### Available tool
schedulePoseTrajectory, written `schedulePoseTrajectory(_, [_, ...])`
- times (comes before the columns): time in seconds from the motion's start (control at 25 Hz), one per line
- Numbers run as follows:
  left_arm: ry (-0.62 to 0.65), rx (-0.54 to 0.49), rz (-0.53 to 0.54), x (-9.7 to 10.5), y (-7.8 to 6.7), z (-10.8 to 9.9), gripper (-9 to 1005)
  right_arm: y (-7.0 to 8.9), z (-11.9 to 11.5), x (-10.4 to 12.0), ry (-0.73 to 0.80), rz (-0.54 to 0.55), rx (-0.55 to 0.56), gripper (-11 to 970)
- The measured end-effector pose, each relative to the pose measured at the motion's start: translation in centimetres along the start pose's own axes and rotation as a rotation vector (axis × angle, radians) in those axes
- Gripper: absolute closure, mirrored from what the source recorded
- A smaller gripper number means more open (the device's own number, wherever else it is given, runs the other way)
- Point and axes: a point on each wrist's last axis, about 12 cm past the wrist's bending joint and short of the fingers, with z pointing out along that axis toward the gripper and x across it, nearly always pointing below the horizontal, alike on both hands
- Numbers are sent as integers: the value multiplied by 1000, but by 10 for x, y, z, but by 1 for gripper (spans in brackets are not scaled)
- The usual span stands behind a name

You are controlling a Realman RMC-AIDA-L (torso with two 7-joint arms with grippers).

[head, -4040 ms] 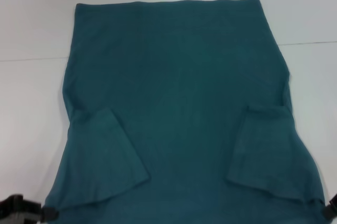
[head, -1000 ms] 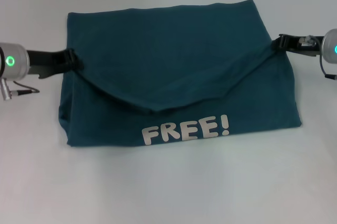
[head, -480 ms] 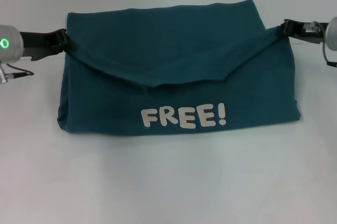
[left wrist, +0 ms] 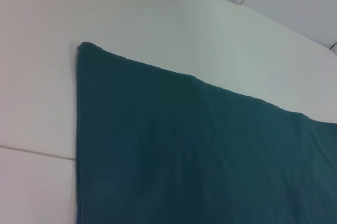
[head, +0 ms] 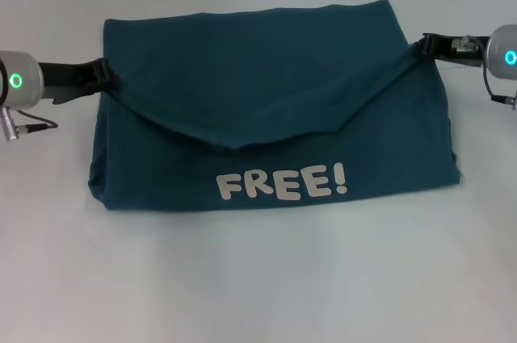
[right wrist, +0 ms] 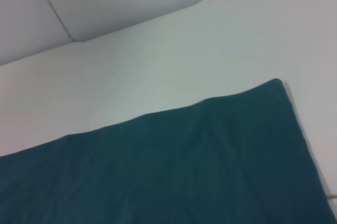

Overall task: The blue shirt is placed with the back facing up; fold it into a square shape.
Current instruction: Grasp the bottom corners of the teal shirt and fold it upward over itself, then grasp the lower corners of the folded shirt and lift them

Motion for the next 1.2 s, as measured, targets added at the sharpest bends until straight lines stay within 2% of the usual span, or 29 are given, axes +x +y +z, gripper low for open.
schedulePoseTrajectory(0.24, [22,-11,-28,5,4,0,936,-5,-1,0,21,-17,10,872])
schedulePoseTrajectory(0.36, [16,-27,-79,5,11,-4,815,-6,-2,-3,30,-29,12,864])
schedulePoseTrajectory(0.44, [1,-36,-123,6,18,-10,735,-9,-5,-6,42,-13,10,780])
schedulePoseTrajectory(0.64, [-10,-22,-188,11,30,-24,634,-18,-14,-9,72,46,-18,568])
schedulePoseTrajectory(0.8, [-18,44,-256,25,41,-40,553,-31,-34,2,122,149,-120,390])
schedulePoseTrajectory(1.0, [-21,151,-334,53,53,-60,492,-49,-66,39,165,267,-312,350])
schedulePoseTrajectory(1.2, [4,230,-365,86,61,-69,478,-56,-95,69,205,263,-486,311])
